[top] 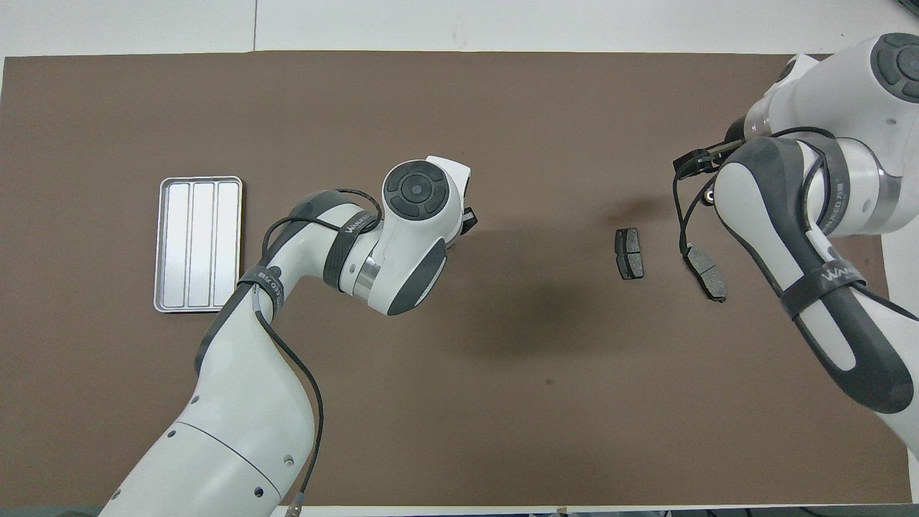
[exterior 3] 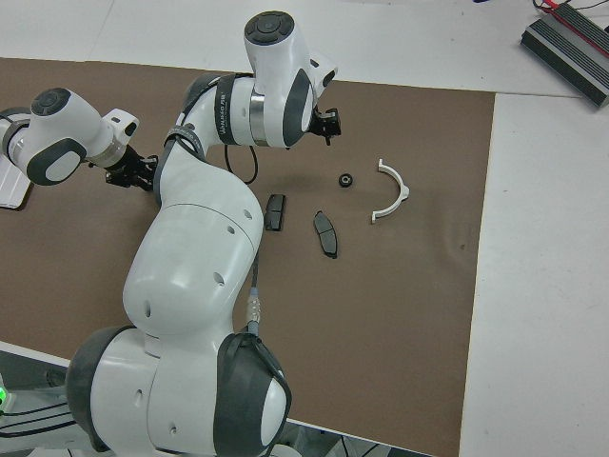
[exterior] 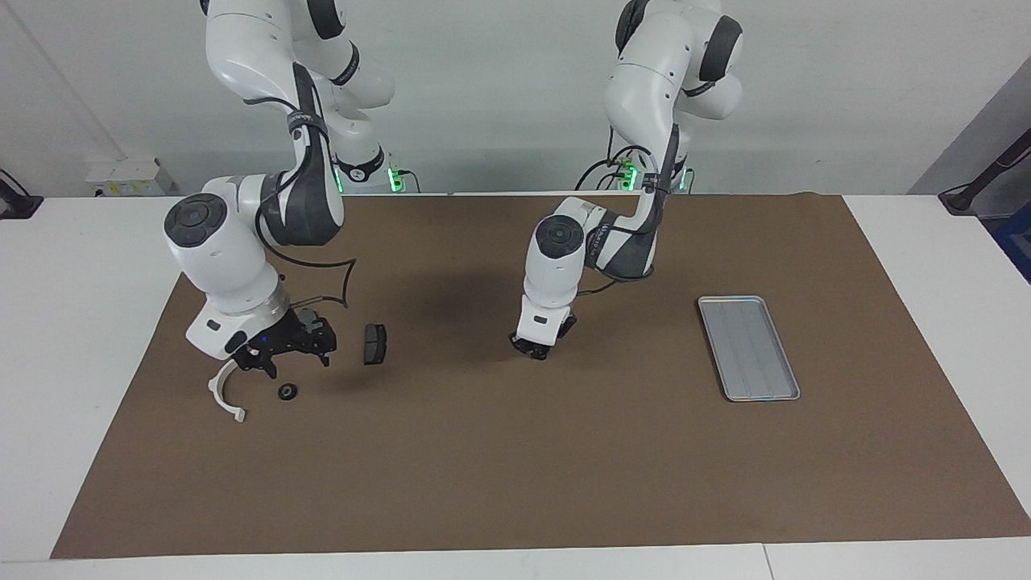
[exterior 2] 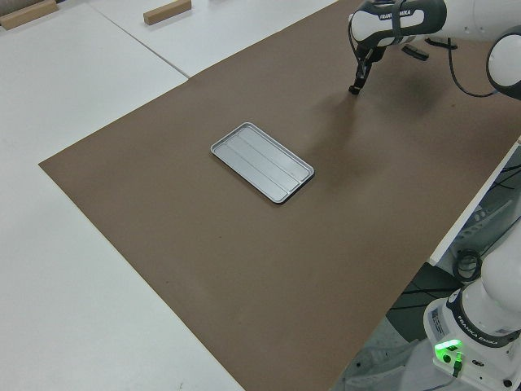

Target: Place bearing gear from tray to pile

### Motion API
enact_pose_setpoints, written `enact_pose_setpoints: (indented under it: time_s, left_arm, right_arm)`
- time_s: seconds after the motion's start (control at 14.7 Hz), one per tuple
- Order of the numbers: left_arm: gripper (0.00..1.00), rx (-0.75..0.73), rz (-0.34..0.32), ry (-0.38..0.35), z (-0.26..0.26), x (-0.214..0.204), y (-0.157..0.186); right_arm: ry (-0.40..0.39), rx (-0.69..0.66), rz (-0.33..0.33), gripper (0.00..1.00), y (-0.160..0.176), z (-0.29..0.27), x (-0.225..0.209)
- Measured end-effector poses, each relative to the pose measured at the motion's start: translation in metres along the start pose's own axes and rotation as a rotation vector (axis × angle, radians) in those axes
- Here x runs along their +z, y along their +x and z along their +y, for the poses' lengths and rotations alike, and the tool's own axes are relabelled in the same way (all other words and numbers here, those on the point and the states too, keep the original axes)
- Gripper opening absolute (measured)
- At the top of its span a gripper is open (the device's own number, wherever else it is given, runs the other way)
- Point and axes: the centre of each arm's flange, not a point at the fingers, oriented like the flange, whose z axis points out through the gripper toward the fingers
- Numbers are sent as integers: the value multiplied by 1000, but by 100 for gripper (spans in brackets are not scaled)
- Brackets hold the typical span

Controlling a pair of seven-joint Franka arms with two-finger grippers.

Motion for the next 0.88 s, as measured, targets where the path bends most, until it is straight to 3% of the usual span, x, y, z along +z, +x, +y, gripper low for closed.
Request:
enact_pose_setpoints:
  time_s: [0.34, 0.61, 0.88]
  left_arm:
    - [97, -33, 1, 24, -9, -13, 15]
    - [100, -94, 24, 41, -47, -86, 52]
    - [100, -32, -18, 55, -138, -185, 99]
  right_arm:
    - [-1, 2, -1, 90, 0, -2, 1]
    - [4, 77, -2, 90, 7, -41, 1]
    - [15, 202, -6, 92, 12, -154, 2]
